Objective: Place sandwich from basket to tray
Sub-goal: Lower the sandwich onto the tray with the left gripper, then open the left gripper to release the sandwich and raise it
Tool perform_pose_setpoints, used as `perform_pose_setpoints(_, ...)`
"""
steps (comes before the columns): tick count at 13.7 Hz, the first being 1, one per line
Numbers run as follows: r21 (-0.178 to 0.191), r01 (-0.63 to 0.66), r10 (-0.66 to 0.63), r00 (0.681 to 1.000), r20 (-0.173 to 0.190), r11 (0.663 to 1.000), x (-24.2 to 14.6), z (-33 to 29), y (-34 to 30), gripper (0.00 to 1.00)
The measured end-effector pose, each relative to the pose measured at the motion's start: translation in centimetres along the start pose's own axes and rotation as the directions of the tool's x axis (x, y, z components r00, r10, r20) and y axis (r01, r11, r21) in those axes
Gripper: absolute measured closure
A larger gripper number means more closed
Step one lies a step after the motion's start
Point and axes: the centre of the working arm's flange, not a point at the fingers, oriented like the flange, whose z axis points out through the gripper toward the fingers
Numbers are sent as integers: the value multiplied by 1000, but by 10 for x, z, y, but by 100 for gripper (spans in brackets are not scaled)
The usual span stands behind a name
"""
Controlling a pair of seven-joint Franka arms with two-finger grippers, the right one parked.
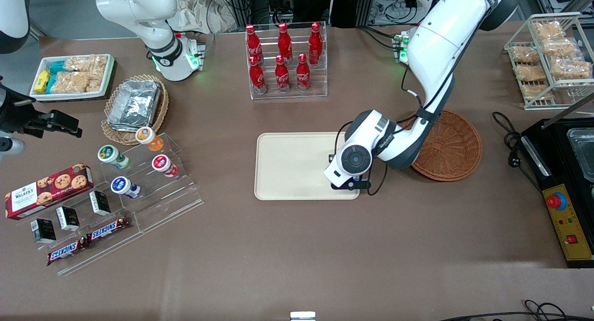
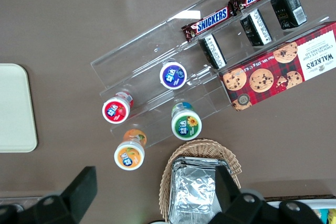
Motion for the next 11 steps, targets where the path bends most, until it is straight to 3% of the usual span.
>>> perform_pose_setpoints(2,0,-1,1,1000,1,1000,1,2,0,66)
perform_pose_setpoints(9,-4,1,-1,1000,-6,1000,2,-2,1,0)
perform_pose_setpoints(11,-10,2,-2,1000,-19,1000,3,-11,1,0)
